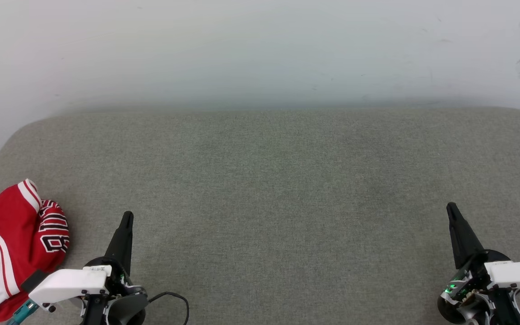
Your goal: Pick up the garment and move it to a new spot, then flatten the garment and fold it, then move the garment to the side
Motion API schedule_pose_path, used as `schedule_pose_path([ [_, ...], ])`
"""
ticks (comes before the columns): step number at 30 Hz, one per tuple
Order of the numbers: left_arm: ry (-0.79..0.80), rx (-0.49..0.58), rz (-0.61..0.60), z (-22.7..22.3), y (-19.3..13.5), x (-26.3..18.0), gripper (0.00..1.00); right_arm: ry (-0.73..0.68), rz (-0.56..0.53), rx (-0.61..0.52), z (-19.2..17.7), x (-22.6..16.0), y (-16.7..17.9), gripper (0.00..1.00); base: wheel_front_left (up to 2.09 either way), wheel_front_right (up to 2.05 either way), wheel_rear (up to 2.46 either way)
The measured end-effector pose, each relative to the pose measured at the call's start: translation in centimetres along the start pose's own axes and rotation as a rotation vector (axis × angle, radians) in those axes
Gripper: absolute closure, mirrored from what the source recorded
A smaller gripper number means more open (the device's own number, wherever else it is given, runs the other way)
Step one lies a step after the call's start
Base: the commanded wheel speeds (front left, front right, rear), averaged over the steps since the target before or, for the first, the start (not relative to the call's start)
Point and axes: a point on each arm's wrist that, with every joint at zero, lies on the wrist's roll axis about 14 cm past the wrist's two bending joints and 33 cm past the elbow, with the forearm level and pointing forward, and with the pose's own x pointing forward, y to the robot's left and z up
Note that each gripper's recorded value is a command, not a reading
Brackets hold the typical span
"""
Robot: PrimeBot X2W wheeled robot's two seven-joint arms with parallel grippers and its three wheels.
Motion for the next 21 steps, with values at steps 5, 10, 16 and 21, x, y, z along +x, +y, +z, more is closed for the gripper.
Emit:
schedule_pose_path([
  [5,0.000,0.000,0.000,0.00,0.00,0.00,1.00,0.000,0.000,0.000,0.00,0.00,0.00,1.00,0.00,0.00,0.00],
  [10,0.000,0.000,0.000,0.00,0.00,0.00,1.00,0.000,0.000,0.000,0.00,0.00,0.00,1.00,0.00,0.00,0.00],
  [16,0.000,0.000,0.000,0.00,0.00,0.00,1.00,0.000,0.000,0.000,0.01,0.00,0.00,1.00,0.00,0.00,0.00],
  [21,0.000,0.000,0.000,0.00,0.00,0.00,1.00,0.000,0.000,0.000,0.00,0.00,0.00,1.00,0.00,0.00,0.00],
])
